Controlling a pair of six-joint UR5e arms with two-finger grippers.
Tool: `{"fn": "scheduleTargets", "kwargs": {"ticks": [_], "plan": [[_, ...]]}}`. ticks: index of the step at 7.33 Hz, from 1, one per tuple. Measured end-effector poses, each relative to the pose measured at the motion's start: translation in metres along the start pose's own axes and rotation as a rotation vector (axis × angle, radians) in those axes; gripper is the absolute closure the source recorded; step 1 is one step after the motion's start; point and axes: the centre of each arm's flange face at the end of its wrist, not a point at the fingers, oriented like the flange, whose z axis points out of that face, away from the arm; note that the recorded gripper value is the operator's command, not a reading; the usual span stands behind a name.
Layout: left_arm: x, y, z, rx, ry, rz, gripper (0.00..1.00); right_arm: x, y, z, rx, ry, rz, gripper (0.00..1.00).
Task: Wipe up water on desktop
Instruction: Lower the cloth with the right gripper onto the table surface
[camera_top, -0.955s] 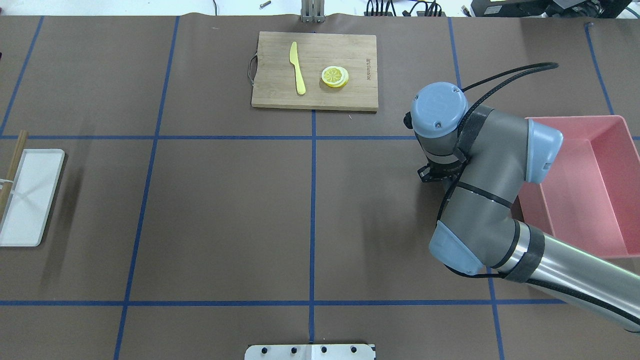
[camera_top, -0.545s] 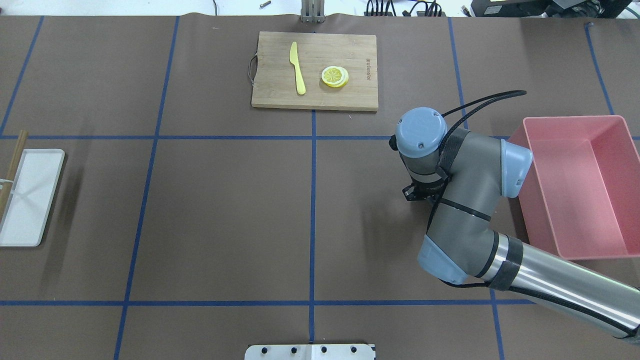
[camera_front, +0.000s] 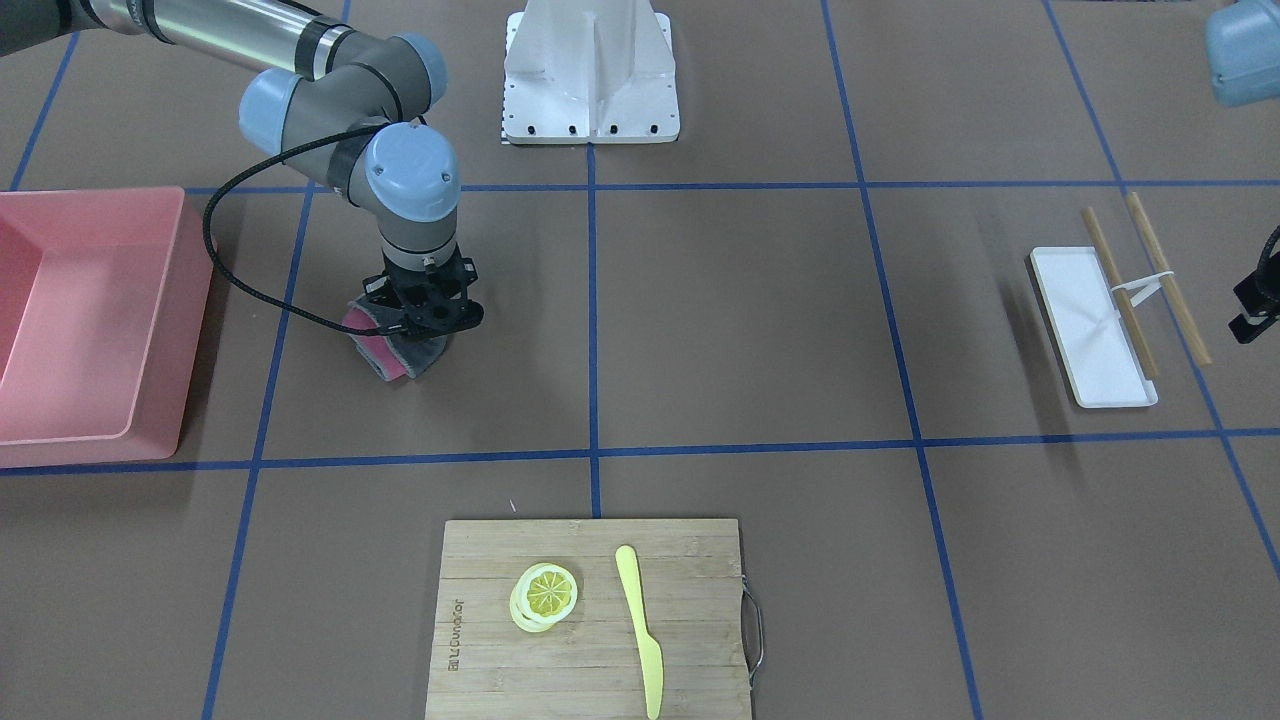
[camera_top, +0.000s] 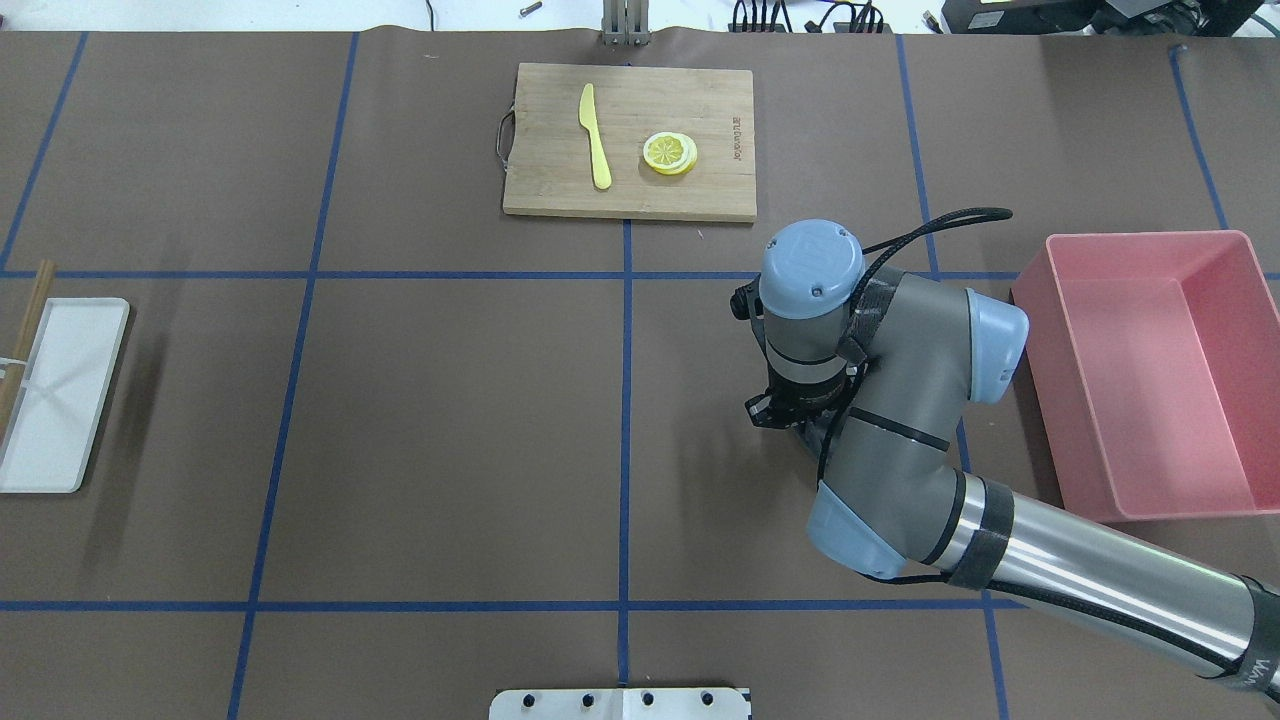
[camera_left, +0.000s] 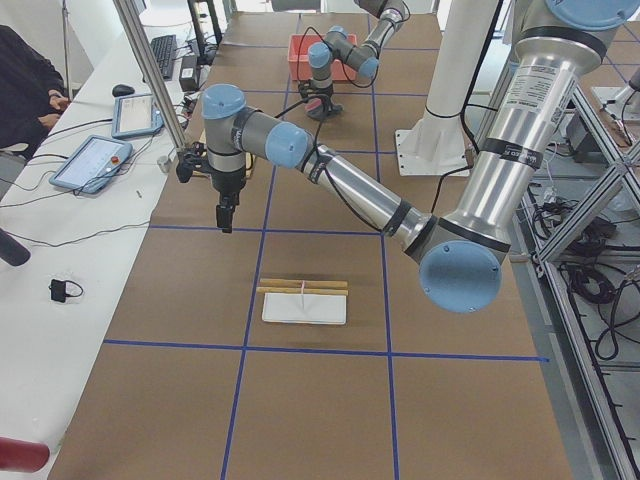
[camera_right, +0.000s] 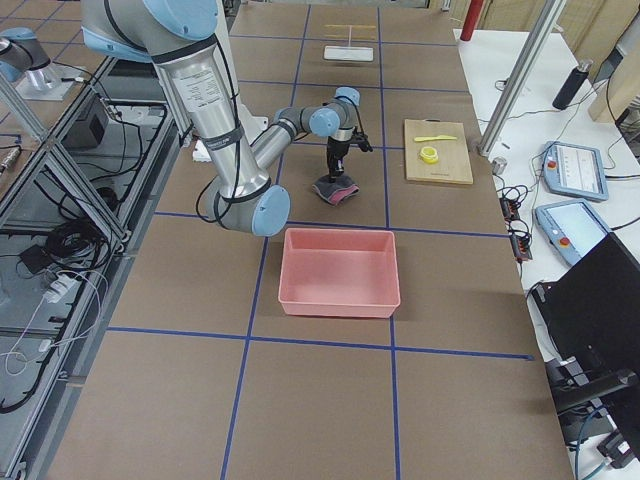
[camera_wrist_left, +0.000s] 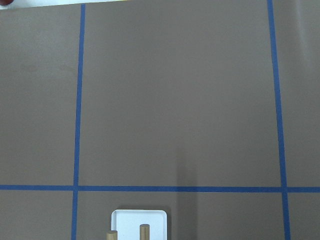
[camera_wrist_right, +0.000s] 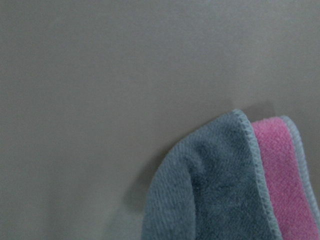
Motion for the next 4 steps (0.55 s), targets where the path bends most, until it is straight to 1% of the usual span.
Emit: {"fn": "scheduleTargets", "kwargs": {"ticks": [1,2,4], "plan": [[0.0,-0.001,0.0,0.0,0.0,-0.001,0.02,-0.01,0.002,-0.005,-0.002,-0.046,-0.002,1.0],[0.0,-0.003,0.001,-0.001,-0.001,-0.001,0.02,-0.019,0.005,-0.01,-0.008,-0.107,-0.004,1.0],[0.0,-0.005,-0.002,0.004,-0.001,-0.002,0.02,-0.033,0.009,-0.029,-0.009,-0.258,0.002,1.0]]}}
